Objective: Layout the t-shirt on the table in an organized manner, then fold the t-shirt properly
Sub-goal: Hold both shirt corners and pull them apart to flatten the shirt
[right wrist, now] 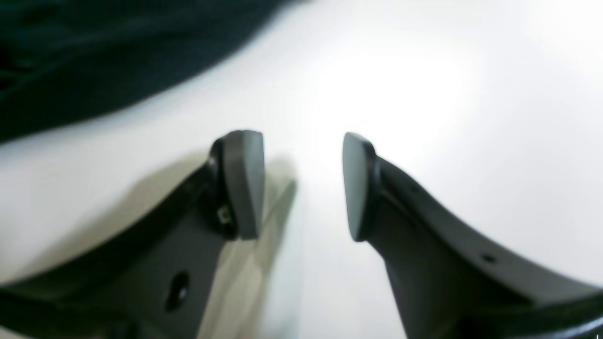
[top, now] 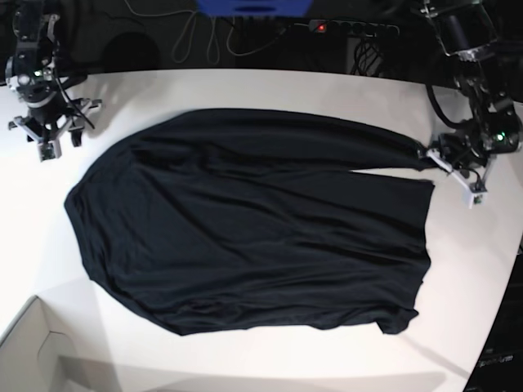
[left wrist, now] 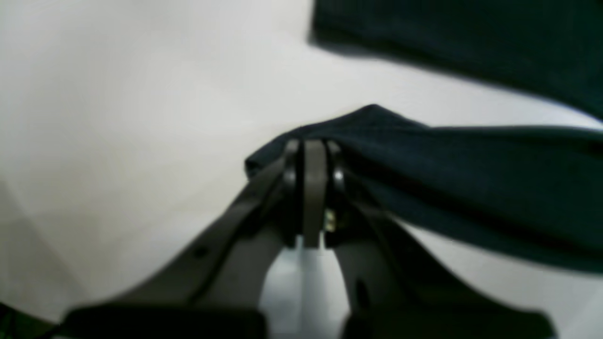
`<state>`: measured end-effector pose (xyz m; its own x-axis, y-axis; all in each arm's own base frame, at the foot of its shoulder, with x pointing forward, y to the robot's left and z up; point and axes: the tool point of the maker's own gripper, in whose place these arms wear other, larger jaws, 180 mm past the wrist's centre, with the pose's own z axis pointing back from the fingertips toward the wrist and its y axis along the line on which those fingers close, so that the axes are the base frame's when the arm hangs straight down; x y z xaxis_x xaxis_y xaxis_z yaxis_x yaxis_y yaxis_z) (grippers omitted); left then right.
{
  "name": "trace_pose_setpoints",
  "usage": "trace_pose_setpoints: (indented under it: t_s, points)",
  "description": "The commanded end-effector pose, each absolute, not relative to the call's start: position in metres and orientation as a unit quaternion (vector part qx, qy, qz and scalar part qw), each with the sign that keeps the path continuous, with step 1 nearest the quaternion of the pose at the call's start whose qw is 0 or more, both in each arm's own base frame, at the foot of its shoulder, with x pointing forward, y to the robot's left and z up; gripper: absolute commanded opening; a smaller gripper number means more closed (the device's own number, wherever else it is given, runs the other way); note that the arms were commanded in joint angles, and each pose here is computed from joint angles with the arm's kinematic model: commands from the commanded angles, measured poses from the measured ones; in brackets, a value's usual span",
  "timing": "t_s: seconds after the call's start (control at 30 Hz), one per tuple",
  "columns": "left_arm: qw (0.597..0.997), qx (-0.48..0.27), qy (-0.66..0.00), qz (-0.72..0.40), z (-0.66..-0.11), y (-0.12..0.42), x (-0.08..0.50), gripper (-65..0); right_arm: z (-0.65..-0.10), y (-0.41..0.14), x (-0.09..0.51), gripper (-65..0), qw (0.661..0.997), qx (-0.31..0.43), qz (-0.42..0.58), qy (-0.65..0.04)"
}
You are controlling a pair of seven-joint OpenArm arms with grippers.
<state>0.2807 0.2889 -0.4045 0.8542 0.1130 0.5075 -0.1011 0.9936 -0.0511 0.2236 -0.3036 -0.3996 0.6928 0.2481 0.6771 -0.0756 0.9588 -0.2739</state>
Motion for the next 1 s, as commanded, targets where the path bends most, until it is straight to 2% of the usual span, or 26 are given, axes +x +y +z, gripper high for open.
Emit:
trace_pose_setpoints:
  t_s: [0.0,0.17,0.4,0.5,0.6,0.67,0.87,0.97]
  points:
    - [0.952,-0.008,-0.301,0.051,-0.384,0.293,0.301,-64.5,-0.388,-0.306,0.227,-37.7,0.905,-0.12,0.098,-0.397]
    - [0.942,-0.009,-0.333,0.049,-0.36,0.294,0.326,-64.5,-0.381,-0.277,0.227,-37.7,0.898,-0.097,0.083,-0.42]
    - [0.943,-0.009,-0.329,0.048,-0.363,0.293,0.323,-63.6,-0.371,-0.203,0.231,-37.7,0.886,-0.026,0.09,-0.453]
    - [0.947,-0.008,-0.317,0.048,-0.371,0.293,0.313,-56.0,-0.369,-0.172,0.232,-37.8,0.882,0.007,0.109,-0.459]
    - [0.944,-0.002,-0.326,0.041,-0.363,0.293,0.313,-42.7,-0.374,-0.141,0.232,-37.9,0.88,0.04,0.131,-0.456]
    - [0.942,0.004,-0.334,0.039,-0.359,0.294,0.309,-36.5,-0.373,-0.124,0.235,-37.9,0.875,0.059,0.144,-0.459]
    - [0.928,0.01,-0.368,0.061,-0.338,0.306,0.321,-34.4,-0.384,-0.109,0.252,-38.0,0.874,0.076,0.148,-0.456]
    - [0.93,-0.005,-0.361,0.073,-0.346,0.304,0.33,-34.4,-0.399,-0.111,0.252,-38.0,0.883,0.076,0.14,-0.441]
